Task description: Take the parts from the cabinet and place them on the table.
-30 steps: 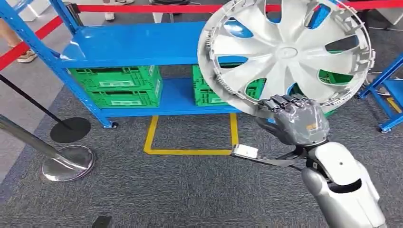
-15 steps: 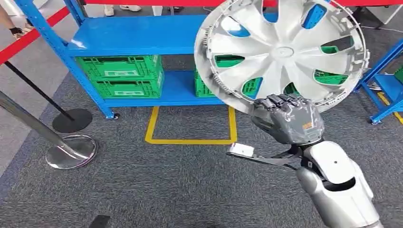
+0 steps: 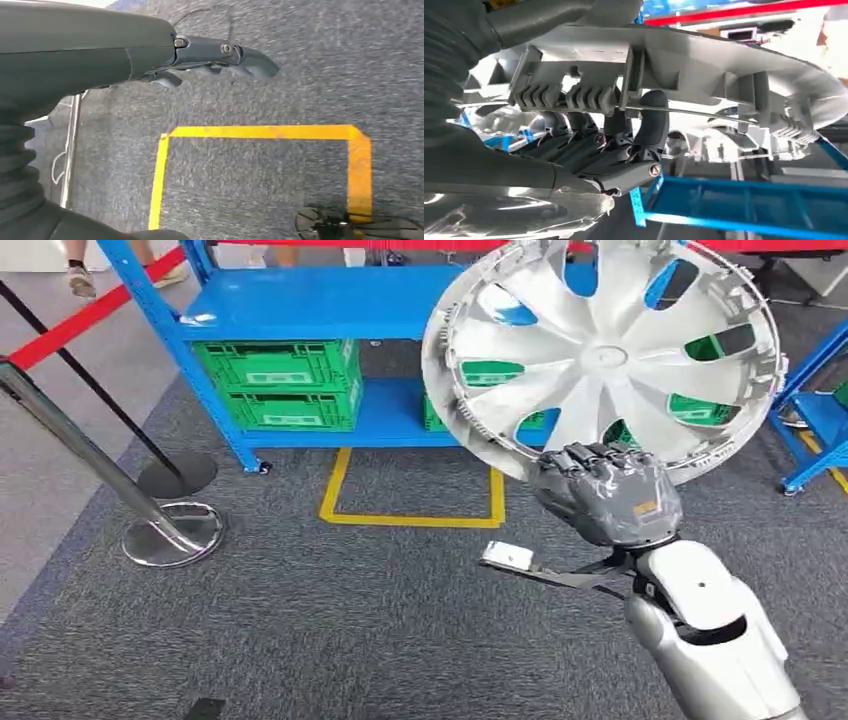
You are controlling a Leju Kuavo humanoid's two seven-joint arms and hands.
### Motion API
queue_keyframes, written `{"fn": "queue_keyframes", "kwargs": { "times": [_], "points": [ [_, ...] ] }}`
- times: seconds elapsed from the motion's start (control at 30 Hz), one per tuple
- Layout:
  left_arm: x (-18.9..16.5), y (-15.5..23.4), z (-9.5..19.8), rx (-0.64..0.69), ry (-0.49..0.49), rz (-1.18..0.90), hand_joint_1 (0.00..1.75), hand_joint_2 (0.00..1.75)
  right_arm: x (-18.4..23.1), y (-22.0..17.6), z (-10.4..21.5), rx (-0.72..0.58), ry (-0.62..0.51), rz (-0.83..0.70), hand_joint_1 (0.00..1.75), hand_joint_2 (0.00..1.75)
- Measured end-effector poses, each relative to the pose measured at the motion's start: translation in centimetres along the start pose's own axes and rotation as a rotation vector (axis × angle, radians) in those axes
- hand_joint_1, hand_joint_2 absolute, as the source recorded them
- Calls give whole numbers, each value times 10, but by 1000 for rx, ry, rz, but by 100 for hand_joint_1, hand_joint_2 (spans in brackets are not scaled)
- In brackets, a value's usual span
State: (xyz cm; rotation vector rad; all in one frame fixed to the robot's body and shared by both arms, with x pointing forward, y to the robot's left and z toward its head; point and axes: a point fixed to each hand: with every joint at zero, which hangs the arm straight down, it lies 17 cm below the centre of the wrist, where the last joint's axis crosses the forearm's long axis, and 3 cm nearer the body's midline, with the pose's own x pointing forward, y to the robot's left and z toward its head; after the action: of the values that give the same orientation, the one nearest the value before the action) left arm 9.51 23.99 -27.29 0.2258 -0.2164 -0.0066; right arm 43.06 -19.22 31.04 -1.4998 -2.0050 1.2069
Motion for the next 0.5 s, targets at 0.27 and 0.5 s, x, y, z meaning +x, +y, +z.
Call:
{"fn": "queue_keyframes", "kwargs": {
  "times": [0.27, 0.5],
  "points": [
    [-1, 0, 0, 0, 1, -7, 0, 175, 0, 1, -1, 2, 0, 21, 175, 175],
    [-1, 2, -1, 3, 5, -9, 0, 175, 5, -1, -5, -9, -17, 33, 175, 175]
  ]
}}
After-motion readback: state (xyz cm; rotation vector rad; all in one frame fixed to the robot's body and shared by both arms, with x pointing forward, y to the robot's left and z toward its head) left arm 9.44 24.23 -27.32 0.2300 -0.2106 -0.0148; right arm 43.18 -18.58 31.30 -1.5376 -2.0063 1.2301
